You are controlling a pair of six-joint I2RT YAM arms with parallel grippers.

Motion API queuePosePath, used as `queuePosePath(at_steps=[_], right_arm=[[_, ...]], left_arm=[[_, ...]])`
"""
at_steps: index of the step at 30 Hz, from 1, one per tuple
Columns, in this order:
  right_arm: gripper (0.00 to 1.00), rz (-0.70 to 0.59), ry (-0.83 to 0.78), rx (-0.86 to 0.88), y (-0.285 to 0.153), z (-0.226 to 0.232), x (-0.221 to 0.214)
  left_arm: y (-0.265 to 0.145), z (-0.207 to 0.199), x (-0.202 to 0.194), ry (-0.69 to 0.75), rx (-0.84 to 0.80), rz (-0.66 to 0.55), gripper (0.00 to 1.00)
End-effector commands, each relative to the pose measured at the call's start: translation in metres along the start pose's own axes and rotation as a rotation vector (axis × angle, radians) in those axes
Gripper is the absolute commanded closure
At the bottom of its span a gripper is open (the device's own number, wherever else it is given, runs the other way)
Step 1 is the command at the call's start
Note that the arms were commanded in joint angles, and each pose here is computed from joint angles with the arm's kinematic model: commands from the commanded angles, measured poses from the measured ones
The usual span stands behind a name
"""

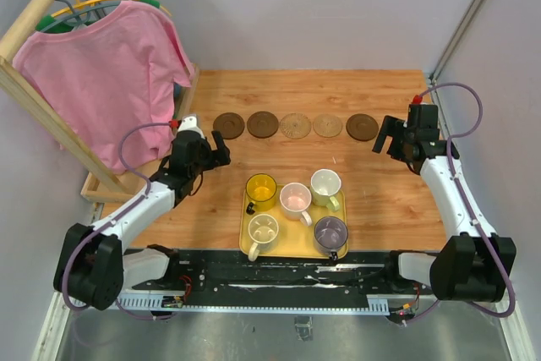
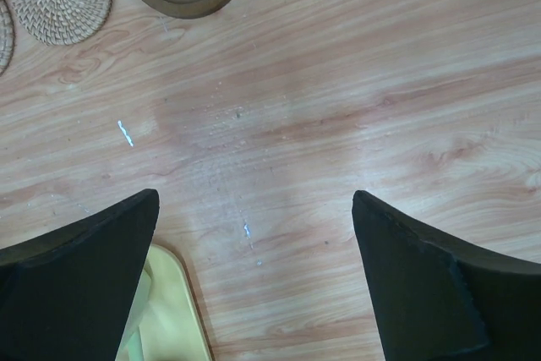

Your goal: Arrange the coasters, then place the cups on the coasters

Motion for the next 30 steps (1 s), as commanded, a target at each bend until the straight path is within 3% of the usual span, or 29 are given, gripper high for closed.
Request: queuePosePath(at_steps=[1,7,14,18,22,26,28,30], right_arm=[[0.02,-0.044,0.027,0.023,-0.002,0.001,0.007],[0.01,-0.061,0.015,0.036,0.003,0.004,0.014],[0.04,-0.068,-0.007,0.179,0.035,0.026,0.031],[0.21,-0.042,-0.052,0.23,0.057,0.045,0.043],[0.54,-0.012,-0.097,0.254,0.078,0.063,0.05],[0.92,-0.002,-0.113,0.255,0.097,0.07,0.06],[0.99,0.008,-0.124,0.253,0.105,0.072,0.064],[0.99,0.02,-0.132,0.25,0.115,0.074,0.067]], left_arm=[[0.01,-0.008,0.028,-0.016,0.001,-0.095,0.0],[0.026,-0.005,0.039,-0.025,0.032,-0.127,0.0],[0.064,-0.003,0.05,-0.013,0.079,-0.138,0.04],[0.093,-0.005,0.05,0.008,0.087,-0.101,0.15],[0.114,-0.008,0.049,0.031,0.081,-0.077,0.27],[0.129,-0.011,0.048,0.036,0.051,-0.058,0.53],[0.135,-0.013,0.048,0.037,0.03,-0.056,0.62],[0.141,-0.015,0.048,0.039,0.012,-0.053,0.79]])
Point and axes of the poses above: each gripper's point midway between its finger pads, its own y axis out along the fingers, its own z axis along the line the jaws close on, x = y × z, the point moved 9 cm from there along -y, back along the fingers, and after that the axes turned 5 degrees about y, right-handed, at the moved point
